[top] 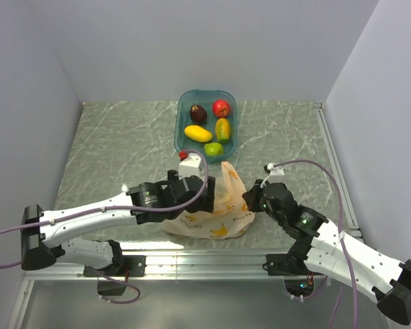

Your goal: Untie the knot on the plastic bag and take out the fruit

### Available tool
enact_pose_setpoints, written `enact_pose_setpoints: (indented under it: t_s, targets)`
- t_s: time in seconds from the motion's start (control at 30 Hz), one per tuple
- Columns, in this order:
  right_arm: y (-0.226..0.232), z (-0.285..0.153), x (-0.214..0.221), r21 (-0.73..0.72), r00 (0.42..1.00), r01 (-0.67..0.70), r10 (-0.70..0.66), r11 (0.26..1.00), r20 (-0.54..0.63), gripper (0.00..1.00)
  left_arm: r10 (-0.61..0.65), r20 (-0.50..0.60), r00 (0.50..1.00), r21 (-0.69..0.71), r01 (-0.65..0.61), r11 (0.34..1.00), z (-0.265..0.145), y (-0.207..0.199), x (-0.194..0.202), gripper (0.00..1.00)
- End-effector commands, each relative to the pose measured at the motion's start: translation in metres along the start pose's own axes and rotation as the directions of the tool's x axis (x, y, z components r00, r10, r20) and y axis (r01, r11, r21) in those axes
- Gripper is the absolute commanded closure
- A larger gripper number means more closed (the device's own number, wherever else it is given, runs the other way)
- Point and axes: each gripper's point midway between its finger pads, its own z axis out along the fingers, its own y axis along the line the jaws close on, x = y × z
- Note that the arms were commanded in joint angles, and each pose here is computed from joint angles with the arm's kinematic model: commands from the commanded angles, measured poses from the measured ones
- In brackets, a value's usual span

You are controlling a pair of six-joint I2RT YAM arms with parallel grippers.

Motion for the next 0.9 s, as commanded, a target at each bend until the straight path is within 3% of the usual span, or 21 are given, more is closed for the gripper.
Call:
enact_pose_setpoints:
  t_s: [0.0,0.13,0.3,0.37,0.43,0.6,0.7,0.73,0.8,0.87]
  targets:
    - [0.009,-0.003,-0.021,-0.006,0.998,0.008,-0.007,1.000,0.059,1.00,0.089,0.108,0.990,0.086,-0.099,0.991,-0.027,-0.031,-0.037,0.01]
    - [0.007,-0.001,-0.016,0.007,0.999,0.017,-0.017,1.000,0.042,1.00,0.193,0.056,0.980,0.094,-0.198,0.976,-0.018,-0.037,-0.021,0.01]
    - [-0.007,-0.001,0.000,0.067,0.999,-0.042,0.041,0.997,0.015,1.00,0.180,-0.017,0.983,-0.144,-0.181,0.973,0.003,0.012,0.012,0.03]
    - [-0.015,-0.002,0.010,0.084,0.998,-0.067,0.067,0.994,0.002,1.00,0.113,-0.037,0.993,-0.235,-0.119,0.965,0.006,0.038,0.031,0.10]
    - [-0.021,-0.005,0.018,0.099,0.993,-0.119,0.120,0.988,-0.008,1.00,0.018,-0.033,0.999,-0.281,-0.026,0.959,0.005,0.059,0.049,0.23]
    - [-0.027,-0.007,0.052,0.086,0.976,-0.194,0.201,0.977,-0.083,0.96,-0.205,-0.029,0.978,-0.215,0.194,0.957,-0.002,0.074,0.079,0.41]
    - [-0.026,-0.006,0.069,0.067,0.963,-0.225,0.232,0.972,-0.135,0.96,-0.282,-0.025,0.959,-0.198,0.272,0.942,-0.002,0.088,0.095,0.62]
    - [-0.027,-0.006,0.075,0.068,0.961,-0.223,0.231,0.972,-0.153,0.96,-0.310,-0.017,0.951,-0.214,0.299,0.930,0.000,0.097,0.102,0.77]
    - [-0.032,-0.007,0.081,0.091,0.960,-0.206,0.219,0.974,-0.172,0.96,-0.352,0.023,0.936,-0.210,0.349,0.913,-0.001,0.105,0.098,0.94]
    - [-0.029,-0.007,0.082,0.080,0.960,-0.194,0.206,0.978,-0.189,0.96,-0.370,0.047,0.928,-0.212,0.371,0.904,-0.001,0.115,0.096,0.99]
